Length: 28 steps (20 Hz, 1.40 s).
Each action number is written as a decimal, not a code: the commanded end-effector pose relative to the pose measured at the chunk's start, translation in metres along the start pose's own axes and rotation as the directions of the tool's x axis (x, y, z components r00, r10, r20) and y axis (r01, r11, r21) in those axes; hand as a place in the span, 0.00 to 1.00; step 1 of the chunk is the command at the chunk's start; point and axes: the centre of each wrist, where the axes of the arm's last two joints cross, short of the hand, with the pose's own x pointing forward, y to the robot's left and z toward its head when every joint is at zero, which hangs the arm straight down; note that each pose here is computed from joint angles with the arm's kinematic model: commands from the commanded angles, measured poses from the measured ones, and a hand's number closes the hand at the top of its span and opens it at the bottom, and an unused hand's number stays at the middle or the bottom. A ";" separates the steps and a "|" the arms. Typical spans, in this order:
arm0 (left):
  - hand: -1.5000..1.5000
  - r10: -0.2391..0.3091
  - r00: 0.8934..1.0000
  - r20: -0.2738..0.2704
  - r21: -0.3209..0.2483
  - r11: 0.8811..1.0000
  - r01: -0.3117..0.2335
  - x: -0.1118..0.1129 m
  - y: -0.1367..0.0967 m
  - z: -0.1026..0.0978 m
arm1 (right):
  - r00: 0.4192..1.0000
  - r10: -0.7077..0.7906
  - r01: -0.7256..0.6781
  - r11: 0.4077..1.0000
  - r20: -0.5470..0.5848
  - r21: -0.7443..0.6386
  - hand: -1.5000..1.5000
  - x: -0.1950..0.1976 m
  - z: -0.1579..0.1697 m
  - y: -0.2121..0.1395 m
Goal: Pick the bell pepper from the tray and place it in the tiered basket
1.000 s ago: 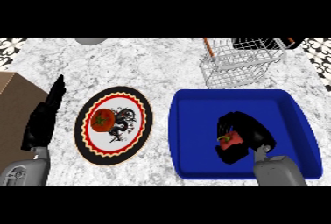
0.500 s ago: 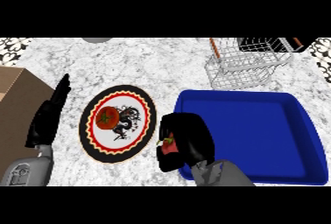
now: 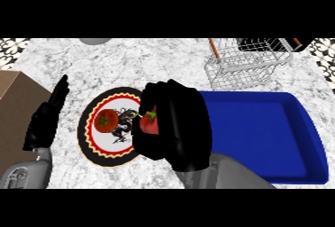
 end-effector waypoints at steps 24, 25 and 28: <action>0.50 -0.011 1.000 -0.008 0.005 1.000 0.011 -0.001 0.002 -0.005 | 0.842 0.529 -0.539 0.825 -0.105 -0.169 1.00 -0.056 -0.143 -0.105; 0.50 -0.020 1.000 0.018 0.001 1.000 0.020 -0.001 0.006 -0.006 | 0.828 0.543 -0.560 0.813 -0.139 -0.158 1.00 -0.044 -0.155 -0.105; 0.50 0.010 1.000 -0.001 0.008 1.000 -0.010 -0.003 -0.011 -0.005 | 0.835 0.528 -0.548 0.821 -0.153 -0.161 1.00 -0.078 -0.165 -0.123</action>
